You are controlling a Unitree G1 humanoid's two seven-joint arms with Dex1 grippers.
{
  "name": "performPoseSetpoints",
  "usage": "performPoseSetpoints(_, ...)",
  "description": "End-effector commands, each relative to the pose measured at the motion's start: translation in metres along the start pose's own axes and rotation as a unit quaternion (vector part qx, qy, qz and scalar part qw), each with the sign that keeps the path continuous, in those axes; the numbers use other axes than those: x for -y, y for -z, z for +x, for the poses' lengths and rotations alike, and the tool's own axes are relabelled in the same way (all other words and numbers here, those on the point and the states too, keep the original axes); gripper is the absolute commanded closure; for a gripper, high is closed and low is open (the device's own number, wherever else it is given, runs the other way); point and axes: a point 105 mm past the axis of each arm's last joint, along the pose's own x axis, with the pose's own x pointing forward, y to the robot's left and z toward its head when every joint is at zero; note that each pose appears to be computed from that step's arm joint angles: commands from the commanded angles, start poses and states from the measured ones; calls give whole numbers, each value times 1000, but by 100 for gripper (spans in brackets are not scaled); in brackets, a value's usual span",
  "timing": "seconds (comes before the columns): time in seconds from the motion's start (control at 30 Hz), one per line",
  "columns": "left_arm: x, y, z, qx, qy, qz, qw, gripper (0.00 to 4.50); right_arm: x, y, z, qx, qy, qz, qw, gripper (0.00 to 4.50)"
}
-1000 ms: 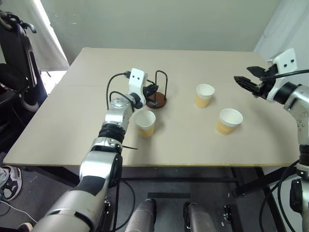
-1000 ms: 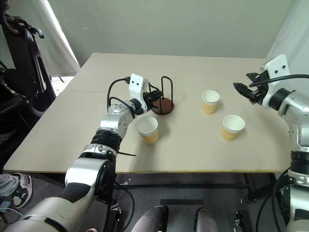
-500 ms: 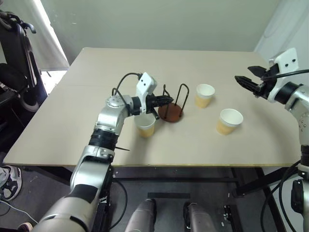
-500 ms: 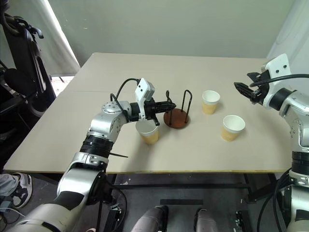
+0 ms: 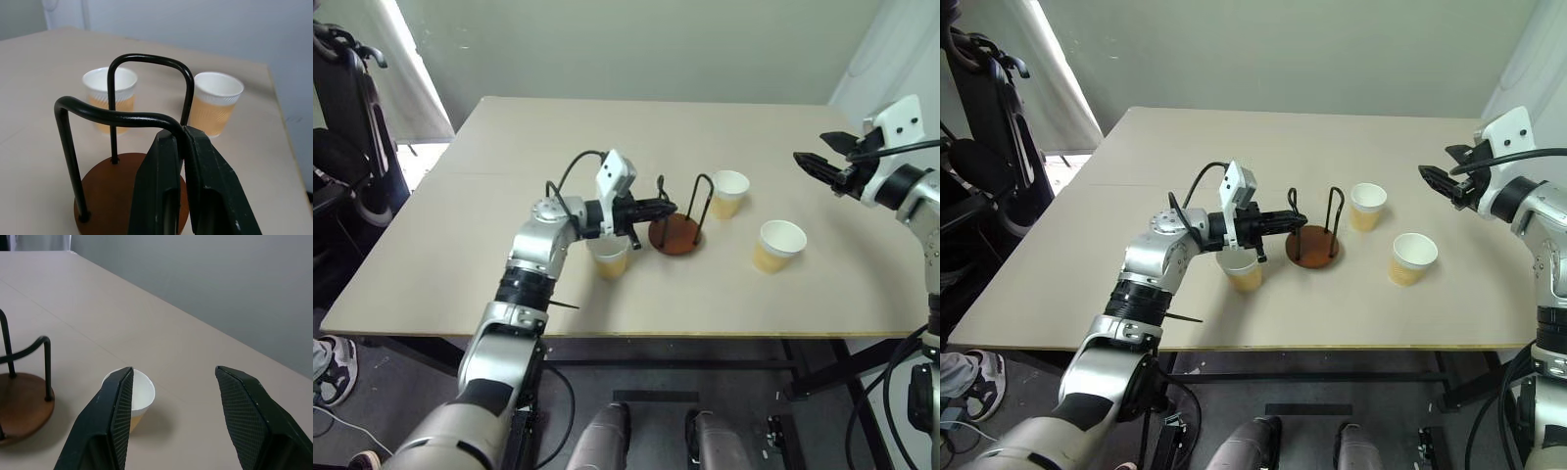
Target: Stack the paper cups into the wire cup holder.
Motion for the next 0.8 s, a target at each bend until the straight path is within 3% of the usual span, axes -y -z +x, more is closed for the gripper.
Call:
performPoseSetpoints(0.03, 7, -9, 7, 18, 19, 14, 1000, 447, 10, -22, -10, 32, 19, -20, 999, 185)
performPoseSetpoints(0.8, 28, 14, 23, -13, 57, 14, 998, 447, 10, -20, -11, 30, 22, -21, 999, 185)
